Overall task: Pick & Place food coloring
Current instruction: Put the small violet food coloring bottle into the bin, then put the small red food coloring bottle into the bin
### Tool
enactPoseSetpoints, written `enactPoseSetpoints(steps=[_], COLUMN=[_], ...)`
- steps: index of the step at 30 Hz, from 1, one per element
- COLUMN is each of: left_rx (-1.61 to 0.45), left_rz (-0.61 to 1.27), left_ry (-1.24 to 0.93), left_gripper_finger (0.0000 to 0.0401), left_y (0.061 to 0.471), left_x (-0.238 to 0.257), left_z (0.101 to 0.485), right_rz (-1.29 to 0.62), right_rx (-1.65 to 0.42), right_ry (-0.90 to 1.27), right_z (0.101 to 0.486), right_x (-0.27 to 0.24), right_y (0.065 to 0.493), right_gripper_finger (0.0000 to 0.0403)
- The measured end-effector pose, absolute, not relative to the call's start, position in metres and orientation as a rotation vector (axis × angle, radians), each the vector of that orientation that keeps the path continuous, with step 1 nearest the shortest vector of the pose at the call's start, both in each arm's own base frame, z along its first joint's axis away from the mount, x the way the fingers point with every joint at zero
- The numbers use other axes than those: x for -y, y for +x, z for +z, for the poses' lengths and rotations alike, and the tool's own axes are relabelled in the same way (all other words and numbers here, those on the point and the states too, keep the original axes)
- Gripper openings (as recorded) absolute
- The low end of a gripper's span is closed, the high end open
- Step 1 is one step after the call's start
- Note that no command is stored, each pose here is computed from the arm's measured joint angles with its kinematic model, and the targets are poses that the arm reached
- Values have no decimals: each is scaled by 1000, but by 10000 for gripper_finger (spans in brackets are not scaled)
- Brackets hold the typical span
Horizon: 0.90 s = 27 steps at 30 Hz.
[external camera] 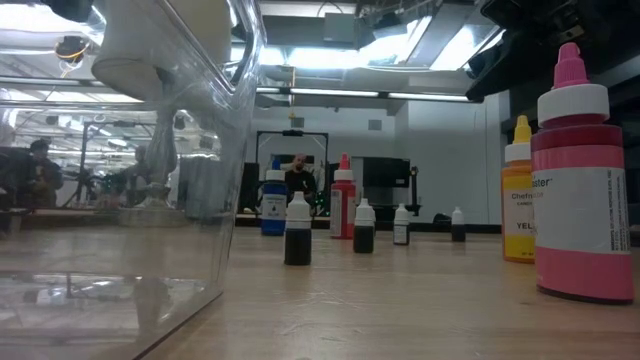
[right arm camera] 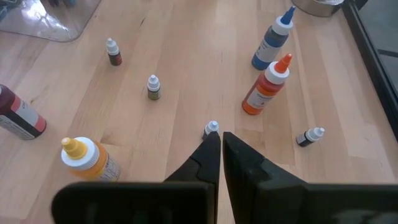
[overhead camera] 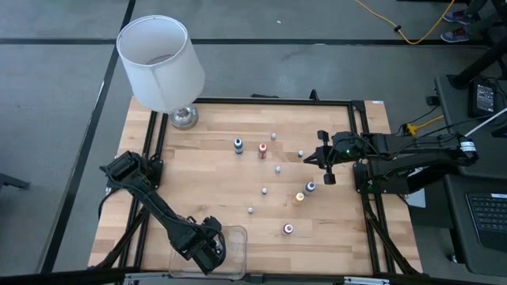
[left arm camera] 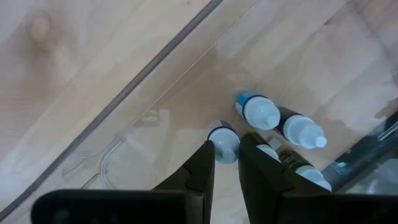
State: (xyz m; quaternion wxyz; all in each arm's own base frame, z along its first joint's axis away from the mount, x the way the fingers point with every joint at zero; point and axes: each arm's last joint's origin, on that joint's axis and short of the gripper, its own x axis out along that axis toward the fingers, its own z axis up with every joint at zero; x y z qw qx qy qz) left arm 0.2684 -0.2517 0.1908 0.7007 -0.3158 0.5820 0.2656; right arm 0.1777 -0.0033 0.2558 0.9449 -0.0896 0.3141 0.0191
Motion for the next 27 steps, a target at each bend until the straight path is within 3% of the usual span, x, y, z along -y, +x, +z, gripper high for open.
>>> enactPoseSetpoints(steps=[15,27], left_rx=[-1296,-1178], left_rz=[597,597], left_ry=[-699,-480], left_gripper_finger=[122,131], left_y=[269,287], left_x=[253,228], left_z=[198,305], right_rz=[39,39], right_rx=[-640,-640], right_ry=[-182,-182], right_z=[256,256], right_x=[3,3], right_y=[178,178], right_gripper_finger=[23,23])
